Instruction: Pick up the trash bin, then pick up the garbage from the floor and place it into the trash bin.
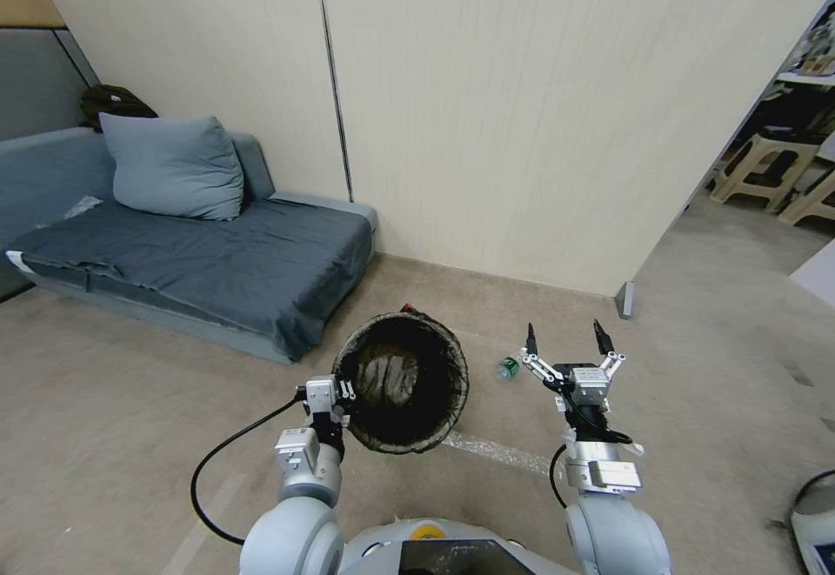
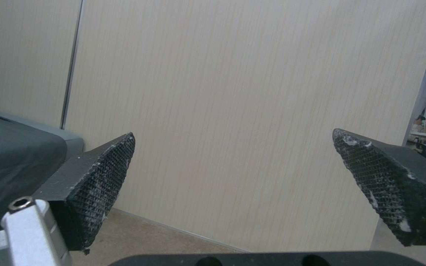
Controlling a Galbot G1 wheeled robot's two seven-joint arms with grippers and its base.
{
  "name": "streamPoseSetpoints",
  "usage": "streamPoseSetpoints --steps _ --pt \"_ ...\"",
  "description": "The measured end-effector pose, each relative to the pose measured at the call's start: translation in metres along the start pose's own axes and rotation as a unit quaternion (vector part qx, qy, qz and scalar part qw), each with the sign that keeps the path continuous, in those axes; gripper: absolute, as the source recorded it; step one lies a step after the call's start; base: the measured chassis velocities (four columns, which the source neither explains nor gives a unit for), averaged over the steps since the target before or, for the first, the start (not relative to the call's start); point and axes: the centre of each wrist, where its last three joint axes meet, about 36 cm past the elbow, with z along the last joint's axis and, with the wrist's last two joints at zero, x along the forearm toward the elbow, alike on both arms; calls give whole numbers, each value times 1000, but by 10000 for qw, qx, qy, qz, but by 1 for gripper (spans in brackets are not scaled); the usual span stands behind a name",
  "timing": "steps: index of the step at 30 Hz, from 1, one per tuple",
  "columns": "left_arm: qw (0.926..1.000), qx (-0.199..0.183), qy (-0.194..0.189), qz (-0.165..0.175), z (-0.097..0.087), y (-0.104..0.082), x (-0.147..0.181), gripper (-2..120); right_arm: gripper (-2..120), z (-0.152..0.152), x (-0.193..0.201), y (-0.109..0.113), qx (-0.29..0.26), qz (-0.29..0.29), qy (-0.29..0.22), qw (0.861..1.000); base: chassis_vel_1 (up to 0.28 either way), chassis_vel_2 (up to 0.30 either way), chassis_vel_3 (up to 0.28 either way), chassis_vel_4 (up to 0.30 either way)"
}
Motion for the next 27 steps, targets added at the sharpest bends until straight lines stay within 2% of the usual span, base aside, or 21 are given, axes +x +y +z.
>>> streamPoseSetpoints --steps 9,21,27 --pt "10000 -31 16 -21 2 0 0 0 100 1 0 0 -4 -6 4 10000 -27 24 25 -29" --pt "10000 -50 22 -33 4 -1 -2 0 100 2 0 0 -12 -21 -24 10000 -167 179 172 -183" --pt "10000 -66 28 -41 5 -1 -2 0 100 5 0 1 -31 -67 -77 9999 -39 42 49 -29"
